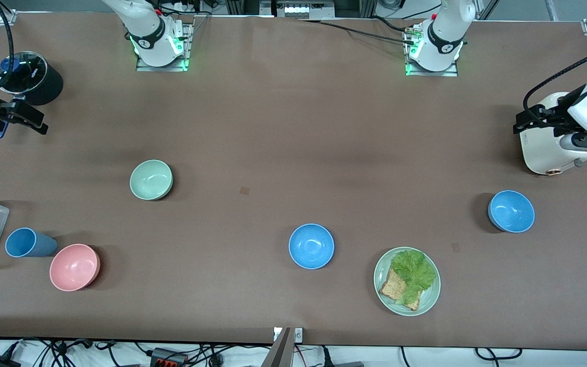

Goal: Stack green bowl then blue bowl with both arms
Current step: 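Move the right gripper toward the pale green bowl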

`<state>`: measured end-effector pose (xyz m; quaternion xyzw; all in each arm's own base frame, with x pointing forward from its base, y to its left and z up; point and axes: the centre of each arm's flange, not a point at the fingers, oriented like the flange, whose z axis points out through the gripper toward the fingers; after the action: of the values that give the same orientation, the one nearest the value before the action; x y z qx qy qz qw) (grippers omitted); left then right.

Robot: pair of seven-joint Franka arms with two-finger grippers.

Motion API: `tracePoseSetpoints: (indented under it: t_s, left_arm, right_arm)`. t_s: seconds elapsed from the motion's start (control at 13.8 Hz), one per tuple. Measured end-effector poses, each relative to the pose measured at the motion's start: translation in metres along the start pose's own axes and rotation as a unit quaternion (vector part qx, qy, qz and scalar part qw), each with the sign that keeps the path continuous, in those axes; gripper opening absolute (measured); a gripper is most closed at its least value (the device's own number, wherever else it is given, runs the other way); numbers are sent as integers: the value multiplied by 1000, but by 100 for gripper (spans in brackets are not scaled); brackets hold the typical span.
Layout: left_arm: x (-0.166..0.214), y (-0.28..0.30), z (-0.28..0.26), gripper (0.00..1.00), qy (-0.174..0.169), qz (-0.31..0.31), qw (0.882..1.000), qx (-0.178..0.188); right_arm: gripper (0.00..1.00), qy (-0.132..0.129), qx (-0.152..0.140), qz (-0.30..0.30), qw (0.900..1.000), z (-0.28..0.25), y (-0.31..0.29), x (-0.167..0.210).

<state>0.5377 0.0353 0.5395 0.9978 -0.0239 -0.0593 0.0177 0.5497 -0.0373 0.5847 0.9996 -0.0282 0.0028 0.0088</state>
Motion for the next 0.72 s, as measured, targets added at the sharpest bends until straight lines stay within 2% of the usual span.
tracePoseSetpoints:
  t_s: [0.72]
  left_arm:
    - [-1, 0, -1, 100, 1, 0, 1000, 0]
  right_arm:
    - [100, -9, 0, -3, 1000, 10, -1, 3]
